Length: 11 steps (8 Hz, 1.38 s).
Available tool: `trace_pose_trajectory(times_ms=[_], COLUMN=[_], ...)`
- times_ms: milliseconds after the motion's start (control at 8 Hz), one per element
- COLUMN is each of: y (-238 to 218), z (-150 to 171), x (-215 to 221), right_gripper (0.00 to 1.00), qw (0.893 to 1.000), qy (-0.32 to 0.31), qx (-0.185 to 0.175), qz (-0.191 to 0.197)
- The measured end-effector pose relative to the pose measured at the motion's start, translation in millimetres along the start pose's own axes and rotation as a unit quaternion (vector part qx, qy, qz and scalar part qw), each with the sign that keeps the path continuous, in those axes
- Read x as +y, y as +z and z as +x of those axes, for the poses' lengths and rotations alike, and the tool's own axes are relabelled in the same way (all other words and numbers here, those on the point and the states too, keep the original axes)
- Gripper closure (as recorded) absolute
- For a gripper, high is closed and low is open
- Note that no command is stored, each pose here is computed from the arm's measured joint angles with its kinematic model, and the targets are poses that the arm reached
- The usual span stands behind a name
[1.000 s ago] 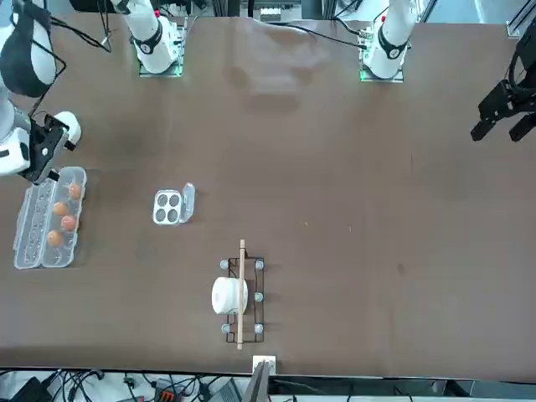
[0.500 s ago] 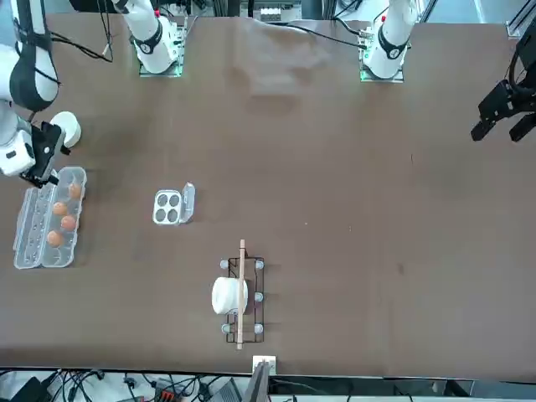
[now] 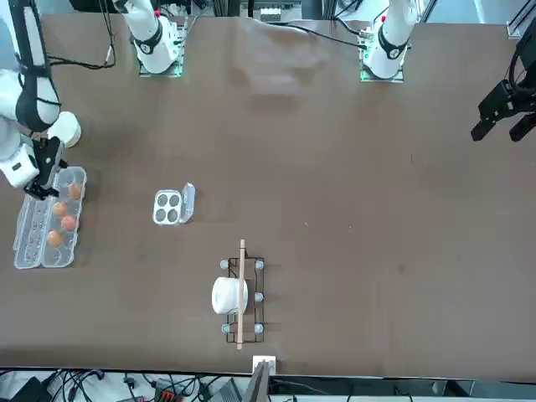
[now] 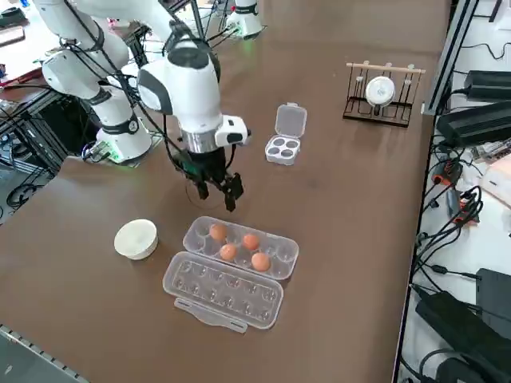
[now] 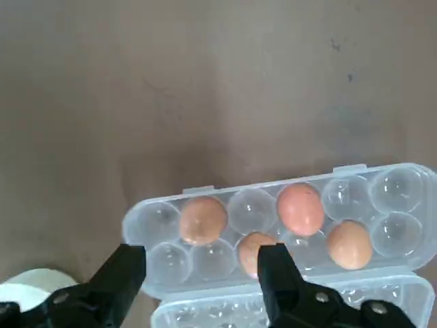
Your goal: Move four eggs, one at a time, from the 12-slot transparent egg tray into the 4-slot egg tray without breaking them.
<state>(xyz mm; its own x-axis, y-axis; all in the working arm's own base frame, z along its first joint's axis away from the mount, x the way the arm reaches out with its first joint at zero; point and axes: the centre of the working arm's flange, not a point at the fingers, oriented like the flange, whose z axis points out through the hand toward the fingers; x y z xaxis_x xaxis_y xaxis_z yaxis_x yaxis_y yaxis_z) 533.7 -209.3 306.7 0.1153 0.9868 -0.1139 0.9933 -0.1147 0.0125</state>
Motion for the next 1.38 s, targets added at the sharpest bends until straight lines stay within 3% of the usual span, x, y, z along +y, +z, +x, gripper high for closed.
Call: trace_pose_trajectory(times_ms=[1375], y=[77.9], z=[-20.9], x=[-6.1], right_gripper=[0.07], qw=[1.000], qy=[-0.011], qx=[0.011], qz=[0.014])
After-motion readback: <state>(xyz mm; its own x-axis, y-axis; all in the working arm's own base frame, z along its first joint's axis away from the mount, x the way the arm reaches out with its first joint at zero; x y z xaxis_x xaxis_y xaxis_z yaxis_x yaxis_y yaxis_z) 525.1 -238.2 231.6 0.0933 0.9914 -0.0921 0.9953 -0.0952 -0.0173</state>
